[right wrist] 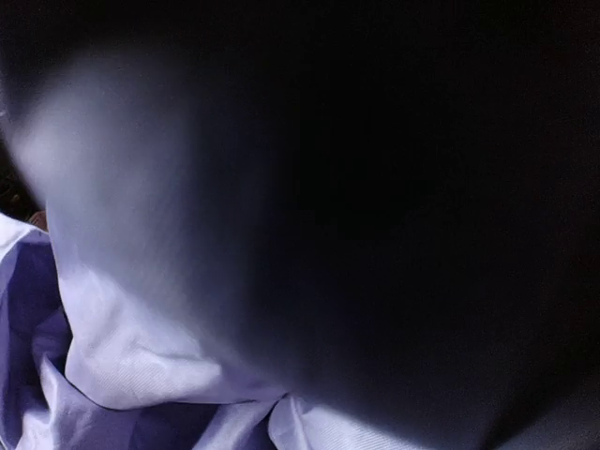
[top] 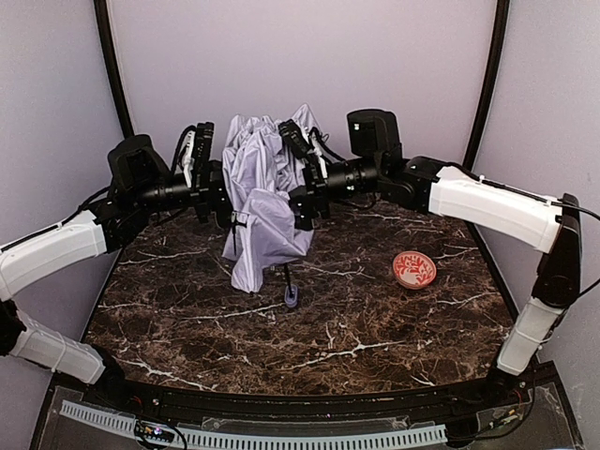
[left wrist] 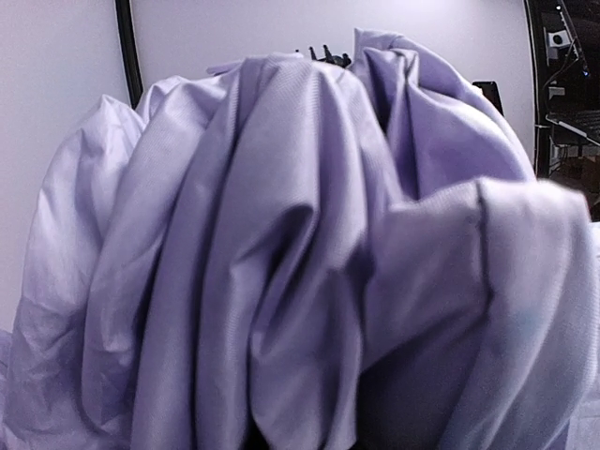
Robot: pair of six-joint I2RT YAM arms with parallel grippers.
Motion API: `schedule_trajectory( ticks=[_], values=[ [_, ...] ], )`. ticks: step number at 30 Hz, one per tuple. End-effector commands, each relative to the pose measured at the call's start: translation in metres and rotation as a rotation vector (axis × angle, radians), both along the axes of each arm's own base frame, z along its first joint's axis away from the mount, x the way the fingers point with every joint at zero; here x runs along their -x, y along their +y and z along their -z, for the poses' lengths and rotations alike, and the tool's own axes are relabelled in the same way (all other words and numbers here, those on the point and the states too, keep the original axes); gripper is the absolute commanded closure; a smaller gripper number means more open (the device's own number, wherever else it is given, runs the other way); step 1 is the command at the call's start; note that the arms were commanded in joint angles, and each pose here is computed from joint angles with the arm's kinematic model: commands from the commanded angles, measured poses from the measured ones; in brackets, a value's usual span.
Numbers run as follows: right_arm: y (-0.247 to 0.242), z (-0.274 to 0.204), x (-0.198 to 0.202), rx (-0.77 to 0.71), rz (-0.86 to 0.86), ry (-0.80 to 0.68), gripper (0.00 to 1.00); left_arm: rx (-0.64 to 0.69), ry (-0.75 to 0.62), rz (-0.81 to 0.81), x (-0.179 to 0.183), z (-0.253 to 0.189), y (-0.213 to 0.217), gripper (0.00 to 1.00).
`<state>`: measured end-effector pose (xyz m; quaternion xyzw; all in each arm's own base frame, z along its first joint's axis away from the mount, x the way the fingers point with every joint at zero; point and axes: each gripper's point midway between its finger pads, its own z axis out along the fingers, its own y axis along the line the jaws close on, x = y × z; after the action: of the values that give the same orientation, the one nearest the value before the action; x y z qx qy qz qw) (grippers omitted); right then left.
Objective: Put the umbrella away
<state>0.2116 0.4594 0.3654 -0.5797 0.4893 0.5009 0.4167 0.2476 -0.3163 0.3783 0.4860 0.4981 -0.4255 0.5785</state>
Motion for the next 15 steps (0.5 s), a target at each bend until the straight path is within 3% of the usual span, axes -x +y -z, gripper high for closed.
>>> schedule_trajectory(
  ticks=[1,8,14,15],
  values=[
    [0.018,-0.098,0.008,-0.271,0.021,-0.081,0.09,-0.073,0.061,0.078,0.015,0.018,-0.019,1.00],
    [0.031,-0.106,0.015,-0.291,0.001,-0.018,0.21,-0.128,0.136,0.163,0.019,0.034,-0.037,1.00],
    [0.005,-0.095,-0.003,-0.291,0.211,-0.026,0.54,-0.096,0.152,0.083,0.010,0.036,-0.032,1.00],
    [0.001,-0.091,-0.007,-0.284,0.248,-0.023,0.59,-0.092,0.164,0.052,0.005,0.037,-0.031,0.96]
  ],
)
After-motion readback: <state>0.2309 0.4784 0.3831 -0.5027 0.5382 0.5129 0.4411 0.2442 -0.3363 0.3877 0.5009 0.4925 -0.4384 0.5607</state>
